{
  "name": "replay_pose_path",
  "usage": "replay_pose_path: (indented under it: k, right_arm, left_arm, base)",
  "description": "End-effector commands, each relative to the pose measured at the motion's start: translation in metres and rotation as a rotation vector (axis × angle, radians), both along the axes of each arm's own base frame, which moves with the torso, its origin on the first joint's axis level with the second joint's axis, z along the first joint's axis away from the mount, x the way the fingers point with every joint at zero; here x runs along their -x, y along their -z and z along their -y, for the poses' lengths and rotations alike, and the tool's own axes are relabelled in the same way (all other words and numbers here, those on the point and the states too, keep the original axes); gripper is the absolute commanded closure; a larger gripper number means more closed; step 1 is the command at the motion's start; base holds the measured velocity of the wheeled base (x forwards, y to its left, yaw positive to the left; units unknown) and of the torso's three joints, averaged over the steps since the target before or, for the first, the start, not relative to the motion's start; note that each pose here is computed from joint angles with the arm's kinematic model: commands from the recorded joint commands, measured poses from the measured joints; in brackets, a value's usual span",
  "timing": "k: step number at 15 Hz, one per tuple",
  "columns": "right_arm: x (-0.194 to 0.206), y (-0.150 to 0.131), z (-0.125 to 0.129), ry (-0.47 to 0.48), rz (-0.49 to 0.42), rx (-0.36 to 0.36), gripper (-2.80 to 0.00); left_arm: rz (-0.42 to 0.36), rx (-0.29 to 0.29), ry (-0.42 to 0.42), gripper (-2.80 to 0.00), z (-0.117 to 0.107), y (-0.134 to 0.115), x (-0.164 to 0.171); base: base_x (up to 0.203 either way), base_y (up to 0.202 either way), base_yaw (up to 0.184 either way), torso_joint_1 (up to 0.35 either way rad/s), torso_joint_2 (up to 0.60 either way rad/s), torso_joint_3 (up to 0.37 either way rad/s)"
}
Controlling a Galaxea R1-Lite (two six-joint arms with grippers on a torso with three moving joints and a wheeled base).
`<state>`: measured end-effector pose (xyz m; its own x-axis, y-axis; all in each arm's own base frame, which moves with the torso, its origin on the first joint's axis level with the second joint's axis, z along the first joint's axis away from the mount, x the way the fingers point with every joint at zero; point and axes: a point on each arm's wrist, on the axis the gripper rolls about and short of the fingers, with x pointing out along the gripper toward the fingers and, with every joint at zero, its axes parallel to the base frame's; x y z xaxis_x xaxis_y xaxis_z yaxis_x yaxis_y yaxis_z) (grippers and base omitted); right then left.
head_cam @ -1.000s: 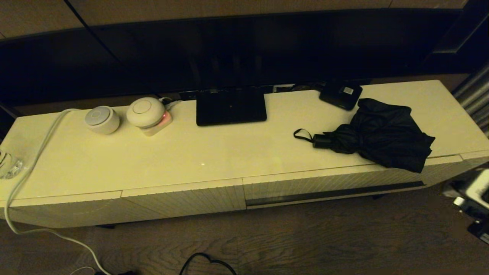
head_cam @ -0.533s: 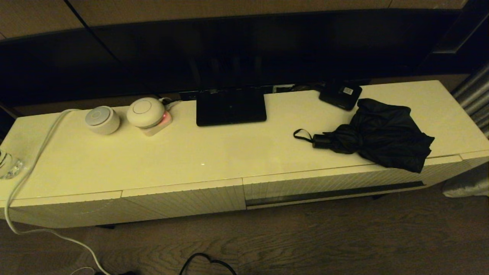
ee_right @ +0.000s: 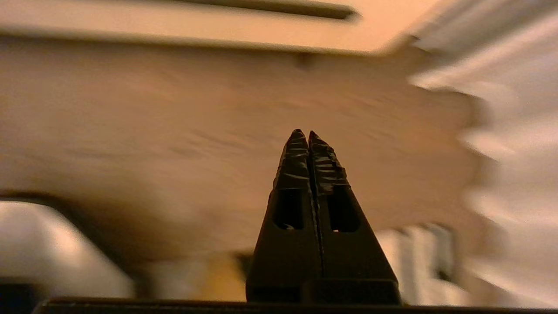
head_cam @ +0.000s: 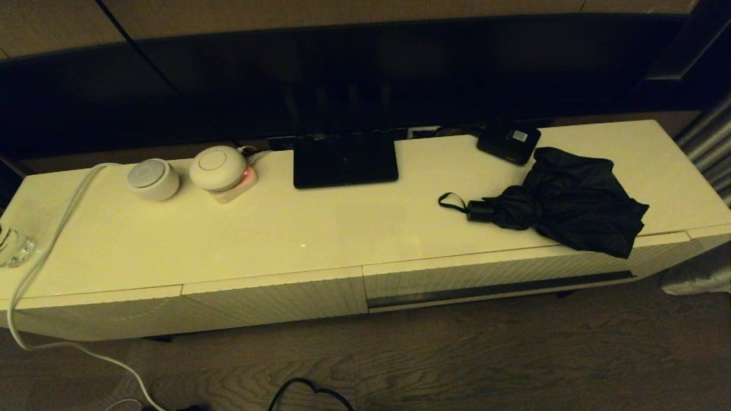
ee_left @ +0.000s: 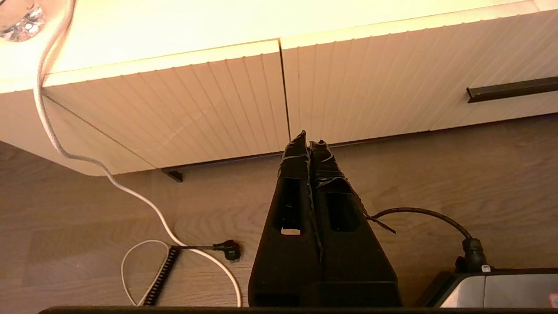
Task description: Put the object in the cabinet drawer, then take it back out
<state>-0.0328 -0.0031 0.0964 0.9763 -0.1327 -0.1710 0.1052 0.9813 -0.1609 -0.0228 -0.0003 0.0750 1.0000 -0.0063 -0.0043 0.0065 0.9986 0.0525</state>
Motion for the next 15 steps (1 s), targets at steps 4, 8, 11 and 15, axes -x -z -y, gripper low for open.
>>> replay_pose_path:
  k: [4,8,11,15]
  right_arm:
    - [-0.006,0.011,-0.005,-0.205,0.187,-0.088,0.00]
    - [-0.010,0.021,-0.003,-0.138,0.181,-0.126,0.00]
    - [-0.010,0.022,-0.003,-0.132,0.176,-0.110,0.00]
    - [-0.010,0.021,-0.003,-0.123,0.182,-0.154,0.00]
  left_arm:
    - [-0.003,0.000,0.000,0.00,0.000,0.001,0.000]
    - [-0.003,0.000,0.000,0.00,0.000,0.001,0.000]
    - [-0.003,0.000,0.000,0.00,0.000,0.001,0.000]
    - [-0.003,-0.001,0.000,0.00,0.000,0.001,0.000]
  base:
    - [0.000,0.000,0.000,0.000,0.00,0.000]
    - [0.000,0.000,0.000,0.000,0.00,0.000]
    - [0.000,0.000,0.000,0.000,0.00,0.000]
    - [0.000,0.000,0.000,0.000,0.00,0.000]
